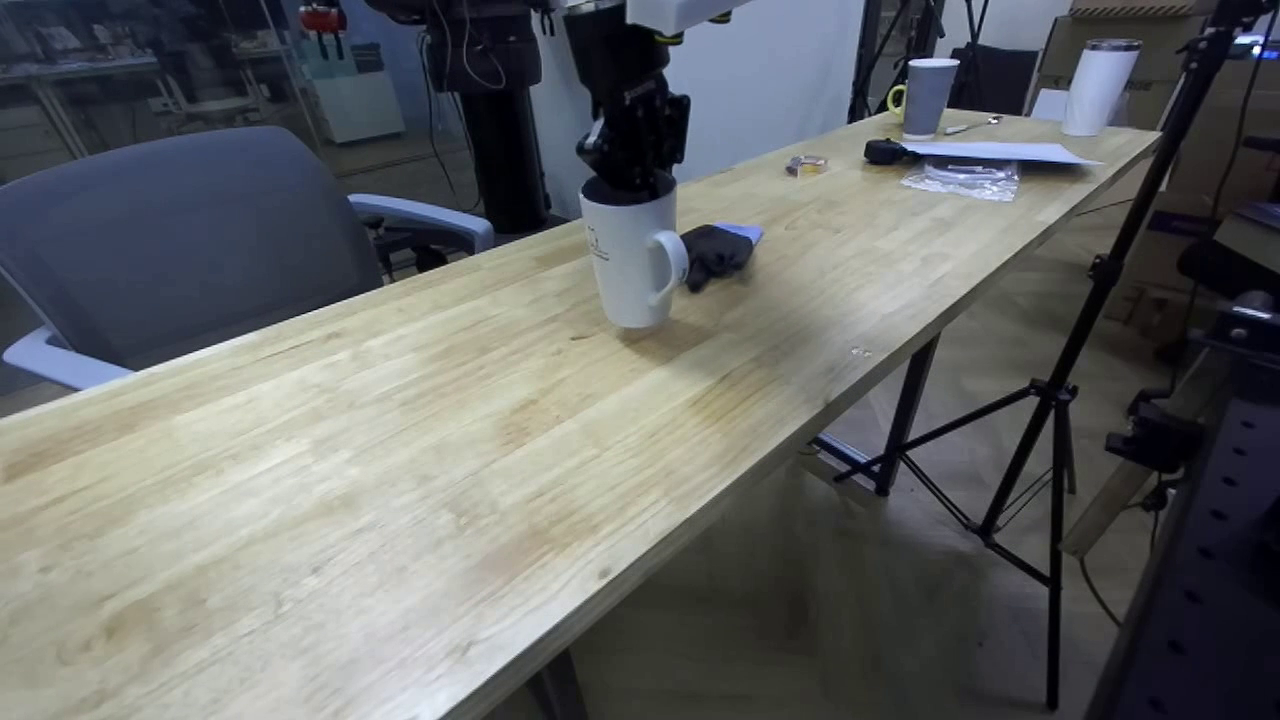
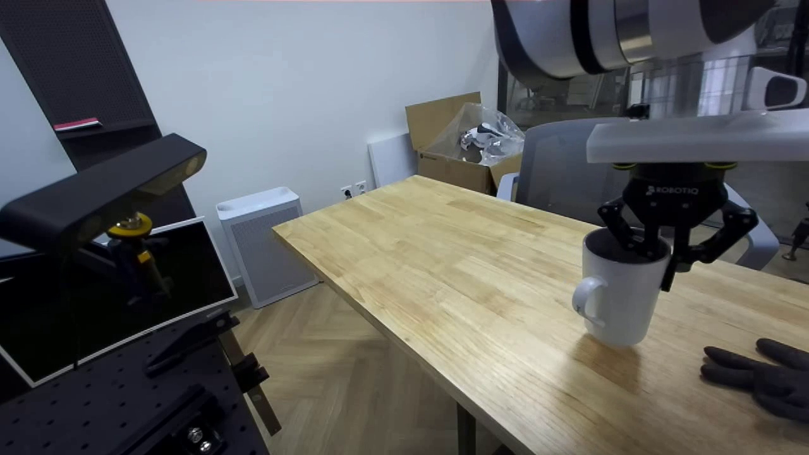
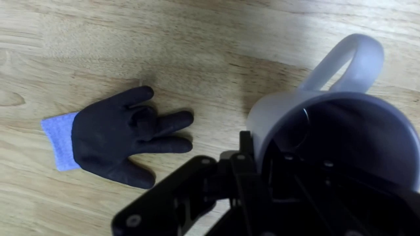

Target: Pick the cup and move it to the right on the table

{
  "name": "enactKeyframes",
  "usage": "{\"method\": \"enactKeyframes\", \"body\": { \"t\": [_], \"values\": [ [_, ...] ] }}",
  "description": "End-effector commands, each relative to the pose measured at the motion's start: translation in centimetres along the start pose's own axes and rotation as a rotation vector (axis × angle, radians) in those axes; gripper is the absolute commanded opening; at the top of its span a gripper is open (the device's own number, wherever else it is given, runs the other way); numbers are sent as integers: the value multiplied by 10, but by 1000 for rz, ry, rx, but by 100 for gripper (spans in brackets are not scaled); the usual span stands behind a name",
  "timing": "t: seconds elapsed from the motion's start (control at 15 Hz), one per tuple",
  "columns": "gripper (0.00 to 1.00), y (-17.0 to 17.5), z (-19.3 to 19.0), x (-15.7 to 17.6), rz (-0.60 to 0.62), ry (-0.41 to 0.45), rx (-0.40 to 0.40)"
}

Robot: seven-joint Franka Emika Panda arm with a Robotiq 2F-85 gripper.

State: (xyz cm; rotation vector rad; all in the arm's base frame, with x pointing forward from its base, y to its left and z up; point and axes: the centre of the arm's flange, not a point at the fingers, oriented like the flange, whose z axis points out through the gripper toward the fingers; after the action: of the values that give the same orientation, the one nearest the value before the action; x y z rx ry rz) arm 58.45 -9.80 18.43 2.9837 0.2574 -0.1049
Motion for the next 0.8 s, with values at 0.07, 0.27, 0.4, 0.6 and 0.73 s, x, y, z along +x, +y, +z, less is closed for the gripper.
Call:
{"method": "enactKeyframes", "body": {
  "t": [0.07,0.27,0.4,0.6,0.73],
  "values": [
    [3,26,0,-6,49,17,38],
    [3,36,7,-13,73,11,46],
    [3,39,12,-16,86,5,52],
    [3,40,20,-21,98,-9,59],
    [3,40,24,-22,101,-16,63]
  ]
}}
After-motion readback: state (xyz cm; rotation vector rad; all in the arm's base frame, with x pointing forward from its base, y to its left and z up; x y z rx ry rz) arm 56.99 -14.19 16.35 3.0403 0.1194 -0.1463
